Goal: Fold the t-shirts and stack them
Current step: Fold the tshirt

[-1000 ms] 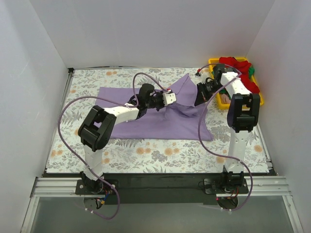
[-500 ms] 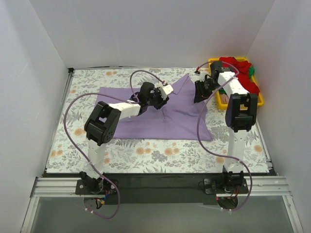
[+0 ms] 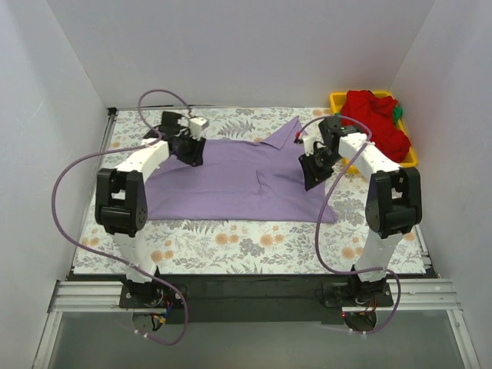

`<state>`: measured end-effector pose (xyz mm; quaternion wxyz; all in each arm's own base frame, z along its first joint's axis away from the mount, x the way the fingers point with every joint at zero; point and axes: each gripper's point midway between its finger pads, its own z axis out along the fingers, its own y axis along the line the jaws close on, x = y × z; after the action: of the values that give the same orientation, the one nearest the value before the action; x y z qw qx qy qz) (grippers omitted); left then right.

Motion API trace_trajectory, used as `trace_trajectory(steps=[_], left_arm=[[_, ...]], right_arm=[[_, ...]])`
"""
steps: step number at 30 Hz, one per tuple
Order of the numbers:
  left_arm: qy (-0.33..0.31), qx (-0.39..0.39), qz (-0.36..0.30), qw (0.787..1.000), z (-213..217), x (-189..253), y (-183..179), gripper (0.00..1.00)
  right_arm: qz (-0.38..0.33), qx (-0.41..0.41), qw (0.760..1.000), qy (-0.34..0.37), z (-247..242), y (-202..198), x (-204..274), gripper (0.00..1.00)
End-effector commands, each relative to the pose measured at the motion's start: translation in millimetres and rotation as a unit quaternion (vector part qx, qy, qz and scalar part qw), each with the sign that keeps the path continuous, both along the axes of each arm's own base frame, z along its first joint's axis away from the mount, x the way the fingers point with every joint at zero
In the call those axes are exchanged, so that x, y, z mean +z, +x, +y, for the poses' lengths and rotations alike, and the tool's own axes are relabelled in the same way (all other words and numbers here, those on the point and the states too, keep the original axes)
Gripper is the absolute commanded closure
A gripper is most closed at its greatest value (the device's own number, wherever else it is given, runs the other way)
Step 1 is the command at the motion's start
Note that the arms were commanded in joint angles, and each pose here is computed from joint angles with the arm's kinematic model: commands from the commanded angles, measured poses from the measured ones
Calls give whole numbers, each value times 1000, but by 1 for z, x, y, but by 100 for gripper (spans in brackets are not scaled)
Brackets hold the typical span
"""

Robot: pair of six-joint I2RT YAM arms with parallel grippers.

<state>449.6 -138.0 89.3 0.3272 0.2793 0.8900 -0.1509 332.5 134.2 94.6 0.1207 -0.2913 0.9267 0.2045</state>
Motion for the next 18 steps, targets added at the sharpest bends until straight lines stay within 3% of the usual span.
trace_trajectory(steps=[1, 8, 12, 18], left_arm=[[12, 32, 95, 995, 65, -1, -60, 64], [88, 66, 148, 983, 130, -52, -107, 65], [90, 82, 203, 972, 140, -76, -147, 67], [97, 87, 222, 966, 144, -78, -185, 67]], right_arm=[[3, 17, 998, -61, -15, -12, -18, 64], [22, 31, 994, -99, -26, -15, -46, 65], [43, 51, 990, -126, -31, -31, -63, 65], [72, 85, 985, -134, -31, -74, -76, 65]])
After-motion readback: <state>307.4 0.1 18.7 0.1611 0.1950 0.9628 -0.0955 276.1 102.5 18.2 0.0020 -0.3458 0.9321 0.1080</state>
